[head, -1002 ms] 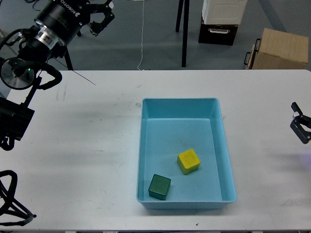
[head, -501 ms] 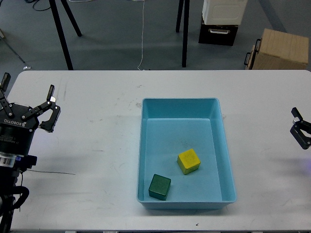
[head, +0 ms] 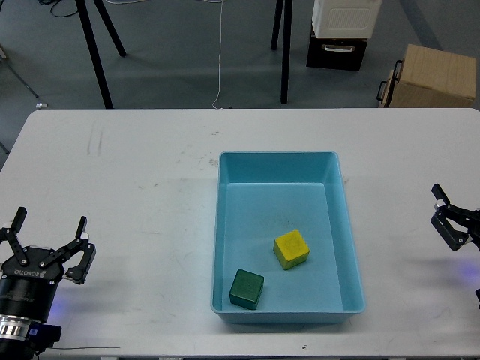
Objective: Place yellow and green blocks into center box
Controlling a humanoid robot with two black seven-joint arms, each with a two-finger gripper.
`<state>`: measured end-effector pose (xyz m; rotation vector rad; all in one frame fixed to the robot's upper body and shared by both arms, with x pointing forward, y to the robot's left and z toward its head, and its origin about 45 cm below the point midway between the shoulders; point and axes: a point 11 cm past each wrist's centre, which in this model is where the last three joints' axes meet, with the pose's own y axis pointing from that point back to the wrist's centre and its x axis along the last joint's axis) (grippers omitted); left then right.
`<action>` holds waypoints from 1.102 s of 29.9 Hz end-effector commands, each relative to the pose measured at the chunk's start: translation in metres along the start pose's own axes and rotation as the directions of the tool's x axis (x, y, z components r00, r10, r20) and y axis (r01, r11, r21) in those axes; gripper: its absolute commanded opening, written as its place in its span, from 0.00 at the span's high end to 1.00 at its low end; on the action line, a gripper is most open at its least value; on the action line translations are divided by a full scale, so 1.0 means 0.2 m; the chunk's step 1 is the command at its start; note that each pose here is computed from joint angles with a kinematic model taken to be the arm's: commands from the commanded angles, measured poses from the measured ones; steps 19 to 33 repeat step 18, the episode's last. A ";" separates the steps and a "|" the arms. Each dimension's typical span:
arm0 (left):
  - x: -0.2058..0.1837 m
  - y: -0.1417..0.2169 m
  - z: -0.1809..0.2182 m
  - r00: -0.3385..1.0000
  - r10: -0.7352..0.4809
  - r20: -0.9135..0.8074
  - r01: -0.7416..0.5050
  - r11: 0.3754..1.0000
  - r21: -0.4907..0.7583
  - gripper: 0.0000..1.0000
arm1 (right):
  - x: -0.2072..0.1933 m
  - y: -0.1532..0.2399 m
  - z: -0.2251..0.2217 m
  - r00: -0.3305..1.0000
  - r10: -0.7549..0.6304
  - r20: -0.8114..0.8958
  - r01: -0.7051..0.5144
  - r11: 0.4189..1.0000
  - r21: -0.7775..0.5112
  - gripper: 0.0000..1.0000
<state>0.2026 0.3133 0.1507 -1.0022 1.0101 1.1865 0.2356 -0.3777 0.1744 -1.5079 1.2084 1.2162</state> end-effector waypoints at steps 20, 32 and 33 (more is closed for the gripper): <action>-0.07 -0.06 -0.01 0.999 -0.053 0.003 0.053 0.999 0.006 0.00 | 0.02 0.02 0.01 1.000 0.010 0.010 -0.010 1.000 0.008 0.00; -0.07 -0.06 -0.01 0.999 -0.053 0.003 0.053 0.999 0.006 0.00 | 0.02 0.02 0.01 1.000 0.010 0.010 -0.010 1.000 0.008 0.00; -0.07 -0.06 -0.01 0.999 -0.053 0.003 0.053 0.999 0.006 0.00 | 0.02 0.02 0.01 1.000 0.010 0.010 -0.010 1.000 0.008 0.00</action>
